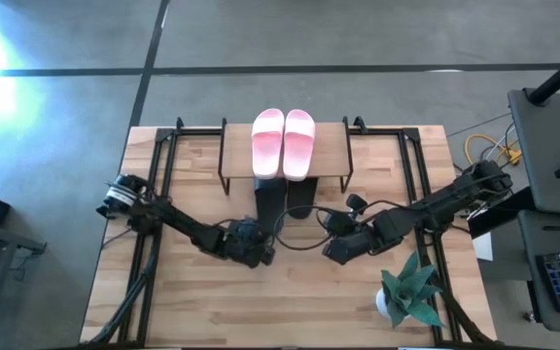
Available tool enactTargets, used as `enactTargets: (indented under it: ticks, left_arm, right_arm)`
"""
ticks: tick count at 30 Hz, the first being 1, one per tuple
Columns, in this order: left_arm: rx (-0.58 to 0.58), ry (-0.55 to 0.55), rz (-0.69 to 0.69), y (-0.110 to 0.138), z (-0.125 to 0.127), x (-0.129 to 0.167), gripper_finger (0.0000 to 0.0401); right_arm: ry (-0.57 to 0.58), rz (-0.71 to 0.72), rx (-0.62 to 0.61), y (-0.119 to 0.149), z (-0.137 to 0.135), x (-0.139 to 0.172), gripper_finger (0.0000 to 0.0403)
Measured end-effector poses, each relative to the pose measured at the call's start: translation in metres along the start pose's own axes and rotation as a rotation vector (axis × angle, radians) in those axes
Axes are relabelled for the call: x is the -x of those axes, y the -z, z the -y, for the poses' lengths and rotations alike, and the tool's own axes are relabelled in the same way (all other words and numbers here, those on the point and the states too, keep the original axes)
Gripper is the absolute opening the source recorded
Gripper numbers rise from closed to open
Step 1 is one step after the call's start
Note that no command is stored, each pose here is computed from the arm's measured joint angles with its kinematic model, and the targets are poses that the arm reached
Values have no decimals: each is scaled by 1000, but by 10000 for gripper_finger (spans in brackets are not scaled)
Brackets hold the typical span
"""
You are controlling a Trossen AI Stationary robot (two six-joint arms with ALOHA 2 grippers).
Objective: Pick and place slides into the shelf
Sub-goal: Adjust the slides under the shelf
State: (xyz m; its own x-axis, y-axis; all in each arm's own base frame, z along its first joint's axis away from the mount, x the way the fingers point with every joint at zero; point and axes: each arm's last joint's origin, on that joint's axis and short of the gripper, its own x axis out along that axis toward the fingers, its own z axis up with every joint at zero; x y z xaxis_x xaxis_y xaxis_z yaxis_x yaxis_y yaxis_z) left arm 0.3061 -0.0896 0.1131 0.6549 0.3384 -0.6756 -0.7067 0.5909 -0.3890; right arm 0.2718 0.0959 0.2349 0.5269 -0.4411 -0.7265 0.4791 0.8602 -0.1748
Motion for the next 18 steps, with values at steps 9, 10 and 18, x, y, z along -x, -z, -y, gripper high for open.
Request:
enactTargets:
  ticks: [9,10,18]
  left_arm:
    - [-7,-78,39,-20,-12,-11,0]
    - [-27,-84,41,-22,-13,-13,0]
    - [-67,-139,72,-43,-23,-24,0]
  right_arm:
    - [20,16,-12,-1,1,-1,9]
    - [21,16,-14,-1,1,-1,9]
    - [22,17,-29,-2,1,-1,9]
